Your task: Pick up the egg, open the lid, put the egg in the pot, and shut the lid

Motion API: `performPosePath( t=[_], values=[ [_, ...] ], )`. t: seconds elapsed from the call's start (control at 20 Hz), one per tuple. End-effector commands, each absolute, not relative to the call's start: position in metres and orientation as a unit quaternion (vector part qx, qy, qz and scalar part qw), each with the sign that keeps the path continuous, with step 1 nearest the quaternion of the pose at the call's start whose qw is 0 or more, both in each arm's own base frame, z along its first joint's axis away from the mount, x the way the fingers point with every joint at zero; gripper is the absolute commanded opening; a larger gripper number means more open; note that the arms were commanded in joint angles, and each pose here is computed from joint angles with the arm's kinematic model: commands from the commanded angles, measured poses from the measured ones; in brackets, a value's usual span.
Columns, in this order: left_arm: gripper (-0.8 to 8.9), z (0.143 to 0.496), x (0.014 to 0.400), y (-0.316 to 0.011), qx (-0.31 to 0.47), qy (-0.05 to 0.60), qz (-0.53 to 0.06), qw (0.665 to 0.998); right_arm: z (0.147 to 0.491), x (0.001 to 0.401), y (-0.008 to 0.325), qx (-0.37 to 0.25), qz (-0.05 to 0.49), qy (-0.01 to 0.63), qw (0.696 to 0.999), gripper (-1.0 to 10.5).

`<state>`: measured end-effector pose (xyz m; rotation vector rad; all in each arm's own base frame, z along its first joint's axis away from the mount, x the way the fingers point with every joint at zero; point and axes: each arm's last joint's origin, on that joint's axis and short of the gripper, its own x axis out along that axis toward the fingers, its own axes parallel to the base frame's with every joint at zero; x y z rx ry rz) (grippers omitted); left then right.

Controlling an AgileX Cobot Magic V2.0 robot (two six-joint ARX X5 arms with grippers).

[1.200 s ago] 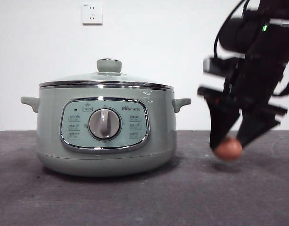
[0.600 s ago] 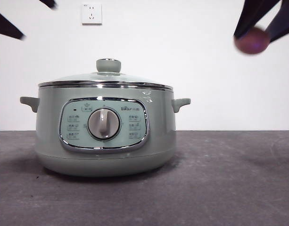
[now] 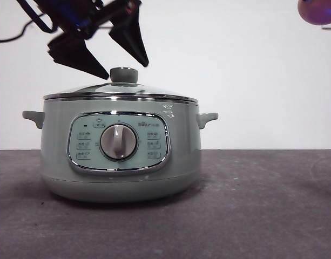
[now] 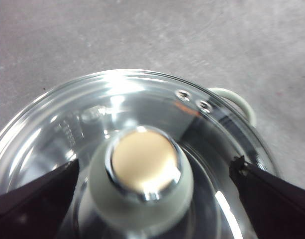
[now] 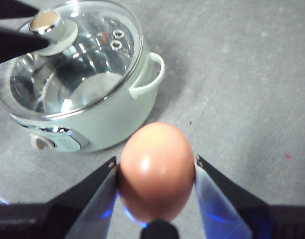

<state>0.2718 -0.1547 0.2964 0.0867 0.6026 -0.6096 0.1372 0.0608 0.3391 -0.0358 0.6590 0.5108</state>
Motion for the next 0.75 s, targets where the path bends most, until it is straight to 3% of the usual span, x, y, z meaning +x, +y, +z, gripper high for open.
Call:
performPosePath(
  t=[0.05, 0.35, 0.45, 0.6, 0.75],
  values=[
    [6.52, 0.2934, 0.2771, -0.1583, 0.044, 0.289, -0.288, 0.912, 0.3398, 0.1370, 0.0609, -0.016, 0.249, 0.316, 0.915, -0.1],
    [6.15, 0.2902, 0.2789, -0.1592, 0.046, 0.295, -0.283, 0.912, 0.3405, 0.1375, 0.0610, -0.021, 0.251, 0.311, 0.916, -0.1],
    [4.24, 0.2895, 0.2787, -0.1592, 0.046, 0.297, -0.285, 0.910, 0.3407, 0.1377, 0.0611, -0.021, 0.252, 0.309, 0.917, -0.1],
    [3.61, 0.2882, 0.2779, -0.1588, 0.047, 0.305, -0.284, 0.908, 0.3409, 0.1378, 0.0612, -0.022, 0.252, 0.307, 0.917, -0.1],
    [1.50, 0.2879, 0.2776, -0.1587, 0.046, 0.308, -0.284, 0.907, 0.3410, 0.1378, 0.0611, -0.022, 0.252, 0.307, 0.917, -0.1]
  ],
)
